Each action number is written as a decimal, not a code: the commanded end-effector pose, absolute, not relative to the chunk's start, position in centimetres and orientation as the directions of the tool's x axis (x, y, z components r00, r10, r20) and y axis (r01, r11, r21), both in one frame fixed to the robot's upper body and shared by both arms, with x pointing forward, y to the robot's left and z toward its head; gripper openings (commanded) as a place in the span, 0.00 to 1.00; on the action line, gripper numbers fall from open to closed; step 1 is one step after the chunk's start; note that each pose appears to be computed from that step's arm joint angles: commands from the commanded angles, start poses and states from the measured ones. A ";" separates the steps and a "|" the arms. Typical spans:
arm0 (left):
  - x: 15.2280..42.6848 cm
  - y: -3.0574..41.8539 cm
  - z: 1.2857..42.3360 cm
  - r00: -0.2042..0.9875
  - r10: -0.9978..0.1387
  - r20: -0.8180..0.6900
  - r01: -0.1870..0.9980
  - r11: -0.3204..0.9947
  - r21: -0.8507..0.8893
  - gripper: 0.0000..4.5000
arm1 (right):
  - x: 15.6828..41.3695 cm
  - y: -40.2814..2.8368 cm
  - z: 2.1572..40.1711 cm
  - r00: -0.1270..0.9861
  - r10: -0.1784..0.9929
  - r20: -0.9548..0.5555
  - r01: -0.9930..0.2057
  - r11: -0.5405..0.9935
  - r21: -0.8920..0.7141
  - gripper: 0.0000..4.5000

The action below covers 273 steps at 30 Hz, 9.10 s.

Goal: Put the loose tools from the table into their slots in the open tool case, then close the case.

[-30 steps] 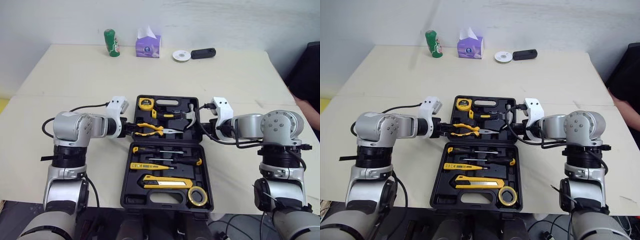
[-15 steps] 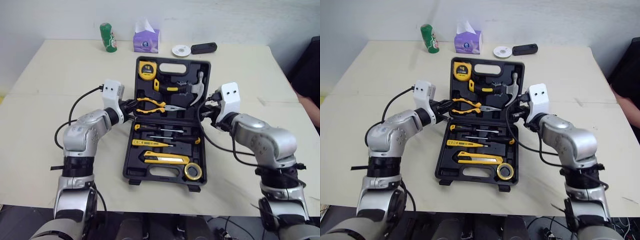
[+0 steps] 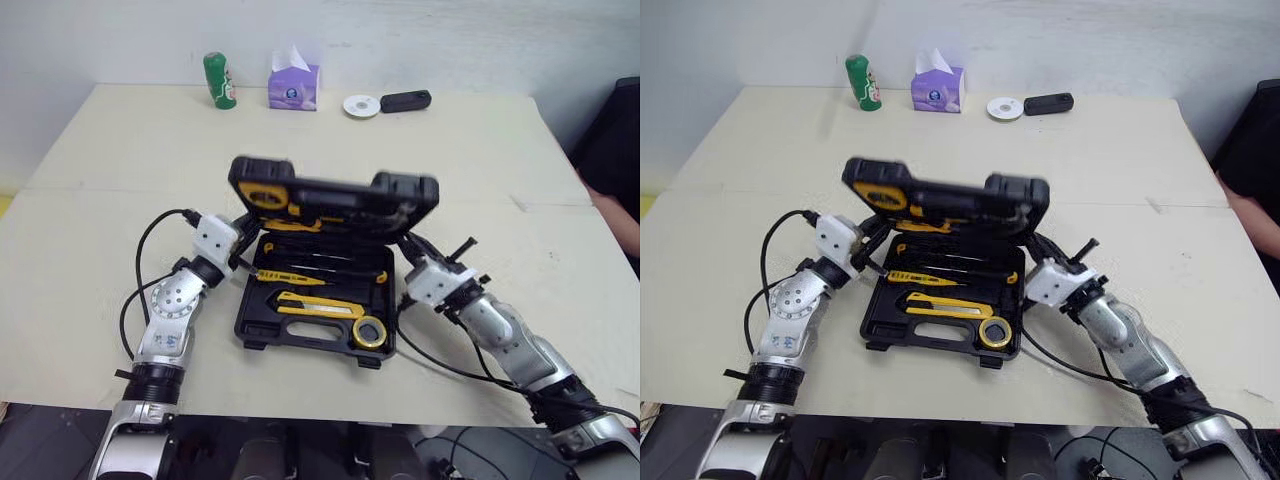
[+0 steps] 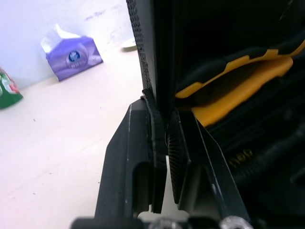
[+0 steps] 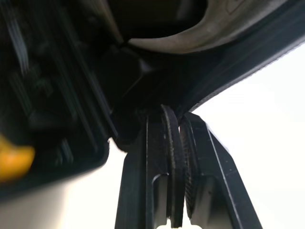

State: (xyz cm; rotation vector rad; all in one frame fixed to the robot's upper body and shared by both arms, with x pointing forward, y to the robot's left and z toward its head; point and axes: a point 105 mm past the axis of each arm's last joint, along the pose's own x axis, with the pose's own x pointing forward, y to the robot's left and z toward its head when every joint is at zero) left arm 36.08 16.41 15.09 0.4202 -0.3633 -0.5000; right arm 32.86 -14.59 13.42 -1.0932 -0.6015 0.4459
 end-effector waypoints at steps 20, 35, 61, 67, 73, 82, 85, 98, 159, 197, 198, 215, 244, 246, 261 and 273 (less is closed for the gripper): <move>29.9 28.4 13.3 0.822 -0.523 -0.224 0.565 0.701 0.435 1.00 | 27.6 -24.0 8.3 0.837 0.529 -0.139 -0.310 0.251 -0.917 0.99; 32.3 24.0 16.0 0.722 -0.667 -0.184 0.689 0.666 0.286 1.00 | 24.7 -23.8 8.8 0.782 0.577 -0.237 -0.596 0.579 -0.556 0.99; 42.5 14.3 15.6 0.633 -0.743 -0.218 0.773 0.592 0.229 0.01 | 20.3 -16.2 6.0 0.422 0.775 -0.470 -0.903 0.317 -0.288 0.00; 42.0 13.7 14.2 0.571 -0.775 -0.272 0.818 0.504 0.278 0.01 | 21.5 -15.8 6.1 0.470 0.770 -0.432 -0.879 0.366 -0.305 0.00; 41.0 14.7 13.2 0.522 -0.798 -0.301 0.850 0.460 0.255 0.01 | 22.3 -15.8 6.3 0.496 0.770 -0.401 -0.865 0.402 -0.300 0.00; 38.3 16.4 12.7 0.503 -0.820 -0.272 0.862 0.451 0.232 0.01 | 22.7 -18.8 6.7 0.527 0.713 -0.462 -0.850 0.430 -0.305 0.00; 38.0 16.5 12.8 0.519 -0.817 -0.252 0.852 0.474 0.221 0.01 | 21.0 -19.4 6.0 0.454 0.720 -0.524 -0.890 0.393 -0.231 0.00; 39.7 14.9 13.3 0.555 -0.797 -0.238 0.830 0.515 0.212 0.01 | 17.0 -14.6 4.5 0.236 0.819 -0.523 -0.966 0.256 -0.034 0.00; 31.2 8.7 22.6 0.315 -0.946 0.079 0.897 0.324 0.301 0.01 | 25.6 -25.8 7.6 0.865 0.413 -0.284 -0.493 0.804 -0.332 0.00; 35.1 -3.4 6.6 0.171 -0.754 -0.634 0.985 0.104 0.141 0.01 | 27.7 -20.1 10.4 0.886 0.438 -0.153 -0.464 0.831 -0.308 0.00; 35.2 -3.2 6.4 0.175 -0.747 -0.642 0.983 0.100 0.152 0.01 | 27.8 -20.0 10.6 0.886 0.439 -0.149 -0.463 0.831 -0.310 0.00; 35.3 -2.4 6.5 0.196 -0.751 -0.630 0.980 0.124 0.158 0.01 | 28.3 -17.2 13.6 0.817 0.549 -0.175 -0.573 0.737 -0.359 0.00; 34.0 0.0 3.9 0.161 -0.682 -0.713 0.987 0.126 0.102 0.01 | 30.8 -13.2 13.5 0.735 0.650 -0.193 -0.664 0.635 -0.395 0.00; 33.8 0.3 3.6 0.157 -0.675 -0.721 0.987 0.132 0.092 0.01 | 31.0 -12.9 13.6 0.726 0.657 -0.202 -0.673 0.618 -0.407 0.00; 33.0 1.2 2.3 0.141 -0.661 -0.737 0.986 0.158 0.047 0.01 | 29.7 -11.2 14.7 0.666 0.713 -0.220 -0.741 0.597 -0.309 0.00; 32.5 -2.9 13.0 0.156 -0.944 -0.291 0.978 0.107 0.177 0.01 | 28.6 -16.8 12.3 0.736 0.595 -0.323 -0.676 0.621 -0.396 0.00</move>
